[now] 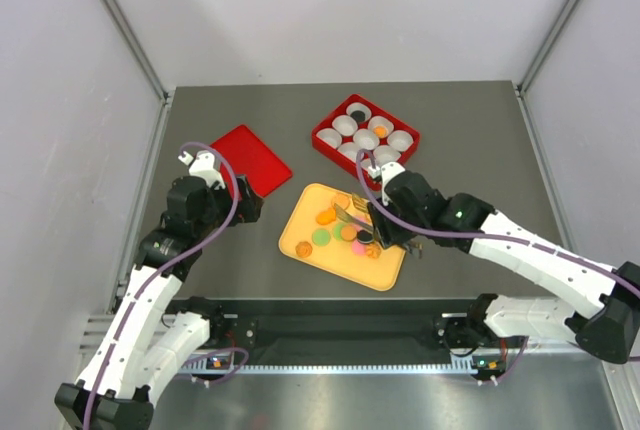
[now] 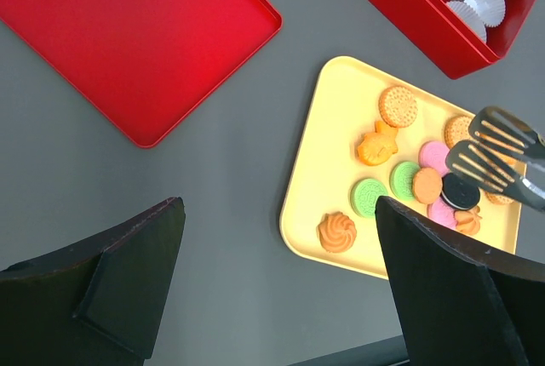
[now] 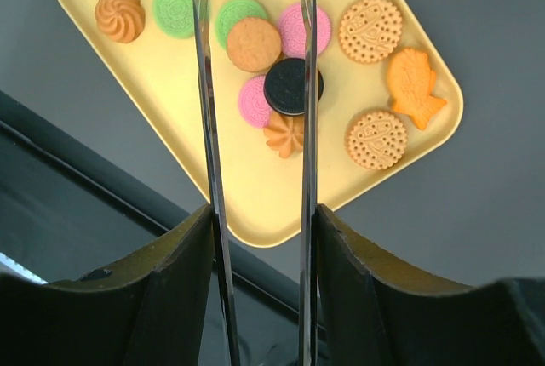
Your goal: Pack the cookies
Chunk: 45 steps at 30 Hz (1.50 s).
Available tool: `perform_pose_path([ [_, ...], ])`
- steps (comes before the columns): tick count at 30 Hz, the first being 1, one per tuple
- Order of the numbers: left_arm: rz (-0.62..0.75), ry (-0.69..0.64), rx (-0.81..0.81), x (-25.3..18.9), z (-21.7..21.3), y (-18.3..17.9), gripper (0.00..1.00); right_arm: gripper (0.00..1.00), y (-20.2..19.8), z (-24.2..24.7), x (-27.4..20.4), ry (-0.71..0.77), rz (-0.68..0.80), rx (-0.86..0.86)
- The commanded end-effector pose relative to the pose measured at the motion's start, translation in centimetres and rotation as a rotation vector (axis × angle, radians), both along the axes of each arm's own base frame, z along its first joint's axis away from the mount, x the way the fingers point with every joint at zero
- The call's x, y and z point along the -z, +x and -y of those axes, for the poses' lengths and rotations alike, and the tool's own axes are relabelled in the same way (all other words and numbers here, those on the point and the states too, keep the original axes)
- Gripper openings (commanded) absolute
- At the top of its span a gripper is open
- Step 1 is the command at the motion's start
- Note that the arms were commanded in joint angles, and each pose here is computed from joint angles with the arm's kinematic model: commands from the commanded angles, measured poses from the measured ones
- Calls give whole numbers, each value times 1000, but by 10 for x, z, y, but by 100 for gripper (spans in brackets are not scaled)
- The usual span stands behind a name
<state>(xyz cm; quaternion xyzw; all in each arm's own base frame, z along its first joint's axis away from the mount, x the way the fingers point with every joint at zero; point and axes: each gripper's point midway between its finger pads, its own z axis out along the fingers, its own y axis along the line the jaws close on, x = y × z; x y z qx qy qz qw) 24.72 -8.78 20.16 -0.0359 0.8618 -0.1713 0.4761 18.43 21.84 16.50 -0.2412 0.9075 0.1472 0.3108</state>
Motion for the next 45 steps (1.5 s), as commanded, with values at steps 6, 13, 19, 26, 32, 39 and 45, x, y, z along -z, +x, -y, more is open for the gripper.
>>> perform_pose_path([
  [6,19,2,10,-2,2,3,99,50,-10,-10,11,-50,-6,-32],
  [13,19,1,11,-2,2,3,99,50,-12,-11,20,-104,-10,-43],
  [19,18,2,10,-1,2,3,99,50,-16,-14,24,-121,-22,-63],
  [26,18,2,11,-1,2,3,99,50,-19,-12,32,-156,-28,-67],
  [32,15,2,13,-1,2,3,99,49,-20,-11,35,-176,-34,-68],
  [39,16,2,12,-1,2,3,99,48,-24,-14,40,-195,-43,-84],
  [45,18,1,13,-1,2,3,99,43,-24,-13,42,-202,-42,-80],
])
